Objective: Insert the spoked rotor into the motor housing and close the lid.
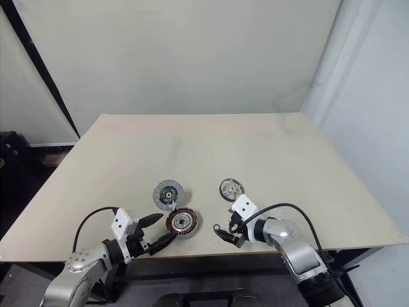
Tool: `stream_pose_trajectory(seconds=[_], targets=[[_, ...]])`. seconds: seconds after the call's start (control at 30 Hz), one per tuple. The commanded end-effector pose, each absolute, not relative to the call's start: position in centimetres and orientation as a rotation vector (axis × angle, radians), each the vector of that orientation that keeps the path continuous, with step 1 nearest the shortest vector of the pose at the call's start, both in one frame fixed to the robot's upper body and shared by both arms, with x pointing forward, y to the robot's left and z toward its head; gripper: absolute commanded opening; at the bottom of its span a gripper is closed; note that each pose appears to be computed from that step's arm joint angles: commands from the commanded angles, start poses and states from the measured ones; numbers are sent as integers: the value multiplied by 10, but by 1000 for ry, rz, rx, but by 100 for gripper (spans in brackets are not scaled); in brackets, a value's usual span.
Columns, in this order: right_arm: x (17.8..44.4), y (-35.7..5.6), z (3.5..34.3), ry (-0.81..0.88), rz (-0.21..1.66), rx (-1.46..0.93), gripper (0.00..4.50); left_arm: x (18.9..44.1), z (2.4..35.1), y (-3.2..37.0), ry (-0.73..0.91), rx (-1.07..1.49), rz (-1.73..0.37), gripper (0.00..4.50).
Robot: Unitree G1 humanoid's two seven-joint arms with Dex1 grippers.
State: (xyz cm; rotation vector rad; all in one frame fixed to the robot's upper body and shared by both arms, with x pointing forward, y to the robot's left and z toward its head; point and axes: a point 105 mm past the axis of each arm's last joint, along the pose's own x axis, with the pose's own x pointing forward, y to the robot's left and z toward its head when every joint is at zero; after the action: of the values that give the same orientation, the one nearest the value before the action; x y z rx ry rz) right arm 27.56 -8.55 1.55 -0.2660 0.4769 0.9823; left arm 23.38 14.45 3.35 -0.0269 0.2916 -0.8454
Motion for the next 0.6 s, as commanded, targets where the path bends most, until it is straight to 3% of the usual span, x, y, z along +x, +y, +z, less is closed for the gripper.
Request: stream_pose_trajectory(seconds=[0.03, 0.6], targets=[[282, -81, 22, 449, 976, -296, 450, 231, 42, 136, 262, 0, -905, 448], [285, -63, 0, 491, 989, -285, 450, 223, 30, 131, 301, 26, -927, 448]])
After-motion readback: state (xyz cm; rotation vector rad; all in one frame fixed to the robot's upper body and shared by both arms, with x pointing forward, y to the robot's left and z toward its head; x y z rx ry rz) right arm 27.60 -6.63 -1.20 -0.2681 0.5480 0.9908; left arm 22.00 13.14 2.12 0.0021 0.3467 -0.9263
